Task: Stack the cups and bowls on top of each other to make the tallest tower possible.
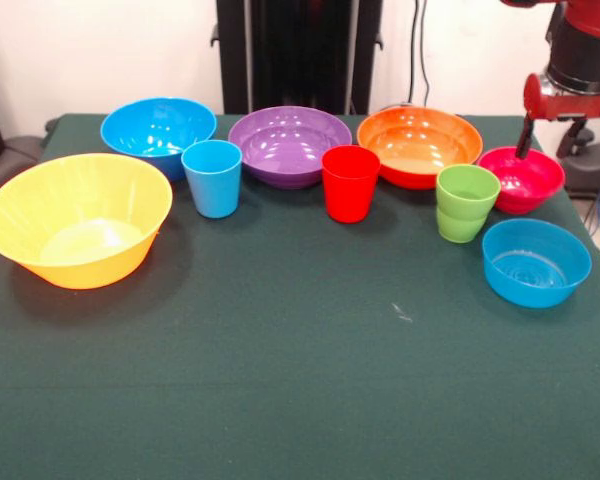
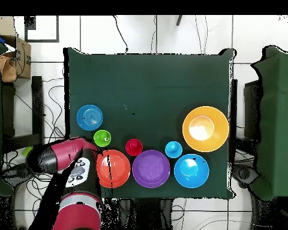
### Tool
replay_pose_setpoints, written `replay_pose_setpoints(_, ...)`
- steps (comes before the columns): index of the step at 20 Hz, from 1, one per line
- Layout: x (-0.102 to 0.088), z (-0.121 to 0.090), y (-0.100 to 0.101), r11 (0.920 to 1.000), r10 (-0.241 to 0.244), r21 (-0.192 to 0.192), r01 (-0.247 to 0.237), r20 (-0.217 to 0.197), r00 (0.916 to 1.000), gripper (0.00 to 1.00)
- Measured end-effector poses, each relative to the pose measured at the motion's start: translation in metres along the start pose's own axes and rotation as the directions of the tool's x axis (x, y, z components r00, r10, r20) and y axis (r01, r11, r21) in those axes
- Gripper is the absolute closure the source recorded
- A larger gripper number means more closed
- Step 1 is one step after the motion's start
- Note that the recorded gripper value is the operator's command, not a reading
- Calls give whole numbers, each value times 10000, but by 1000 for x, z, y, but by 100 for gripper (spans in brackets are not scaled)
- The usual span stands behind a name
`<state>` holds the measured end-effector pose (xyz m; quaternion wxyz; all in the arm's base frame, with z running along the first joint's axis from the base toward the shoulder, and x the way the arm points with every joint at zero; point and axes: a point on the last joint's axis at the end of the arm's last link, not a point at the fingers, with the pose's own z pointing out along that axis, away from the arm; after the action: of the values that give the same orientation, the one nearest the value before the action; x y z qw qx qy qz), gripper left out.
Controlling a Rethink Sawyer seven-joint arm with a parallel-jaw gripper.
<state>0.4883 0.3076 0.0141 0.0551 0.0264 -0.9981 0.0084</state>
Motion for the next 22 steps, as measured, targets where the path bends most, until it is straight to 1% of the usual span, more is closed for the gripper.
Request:
replay_pose_setpoints(8,5,5,-3,9993,-344,137,344,-14,9994,0)
replay_pose_setpoints(14,6,5,-4,9989,-441,163,441,-9,9990,0)
replay_pose_setpoints(22,8,8,2,9986,-520,84,521,-70,9986,0)
